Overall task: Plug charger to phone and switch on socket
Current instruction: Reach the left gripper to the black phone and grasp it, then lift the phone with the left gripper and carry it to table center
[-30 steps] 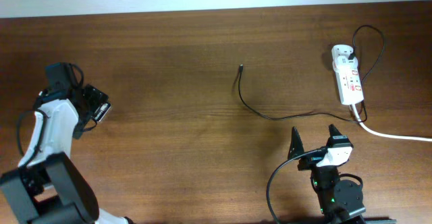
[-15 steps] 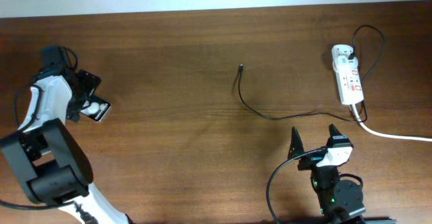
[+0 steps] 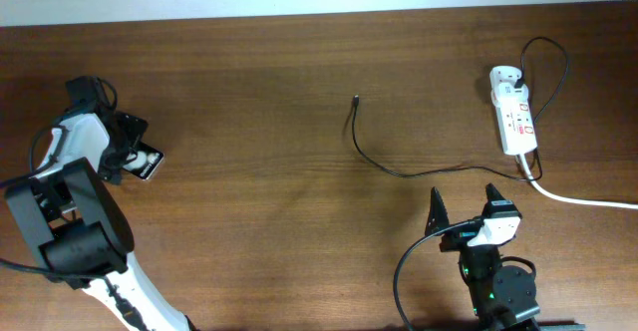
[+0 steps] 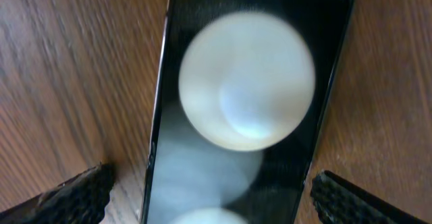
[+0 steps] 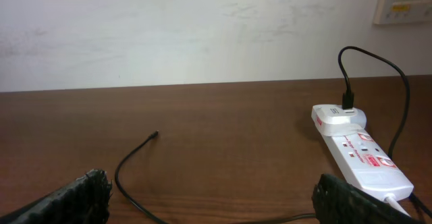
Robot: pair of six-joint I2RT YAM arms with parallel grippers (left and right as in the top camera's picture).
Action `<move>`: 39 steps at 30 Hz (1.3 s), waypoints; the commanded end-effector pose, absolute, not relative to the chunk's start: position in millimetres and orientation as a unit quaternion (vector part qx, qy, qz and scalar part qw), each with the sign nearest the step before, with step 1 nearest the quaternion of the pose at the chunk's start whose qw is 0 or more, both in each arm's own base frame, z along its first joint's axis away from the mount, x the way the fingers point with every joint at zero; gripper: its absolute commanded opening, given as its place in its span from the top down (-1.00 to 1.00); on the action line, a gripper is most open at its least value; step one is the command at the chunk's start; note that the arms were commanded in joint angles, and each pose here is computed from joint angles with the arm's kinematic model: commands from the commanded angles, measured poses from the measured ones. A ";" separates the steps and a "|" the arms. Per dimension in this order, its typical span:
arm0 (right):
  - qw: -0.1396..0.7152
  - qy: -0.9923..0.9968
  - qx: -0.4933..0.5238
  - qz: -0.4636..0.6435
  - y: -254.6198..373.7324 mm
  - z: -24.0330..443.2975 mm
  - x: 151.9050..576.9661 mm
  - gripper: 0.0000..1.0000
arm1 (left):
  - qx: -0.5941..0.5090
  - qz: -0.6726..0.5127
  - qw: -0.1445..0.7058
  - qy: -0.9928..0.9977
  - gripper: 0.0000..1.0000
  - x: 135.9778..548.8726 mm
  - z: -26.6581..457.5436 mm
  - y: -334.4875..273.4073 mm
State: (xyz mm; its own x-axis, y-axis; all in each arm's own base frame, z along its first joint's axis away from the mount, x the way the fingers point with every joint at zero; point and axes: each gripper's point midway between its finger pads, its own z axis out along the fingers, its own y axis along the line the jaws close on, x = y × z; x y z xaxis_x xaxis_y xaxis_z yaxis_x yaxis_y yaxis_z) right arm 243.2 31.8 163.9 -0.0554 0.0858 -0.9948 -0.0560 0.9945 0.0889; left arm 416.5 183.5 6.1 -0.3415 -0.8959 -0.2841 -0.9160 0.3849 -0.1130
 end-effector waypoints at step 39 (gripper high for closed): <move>0.687 0.725 0.016 0.045 29.2 161.8 243.1 -0.97 | -0.523 0.073 0.030 0.849 -0.49 381.3 -53.7 175.8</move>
State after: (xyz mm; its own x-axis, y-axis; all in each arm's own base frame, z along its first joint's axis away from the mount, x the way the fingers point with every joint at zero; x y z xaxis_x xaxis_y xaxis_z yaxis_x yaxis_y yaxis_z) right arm 243.2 31.8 164.0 -0.0551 0.0867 -0.9947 -0.0560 0.9944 0.0898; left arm 411.7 190.7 -2.0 -0.4305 -0.8658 -0.2551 -0.8953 0.4454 -0.0005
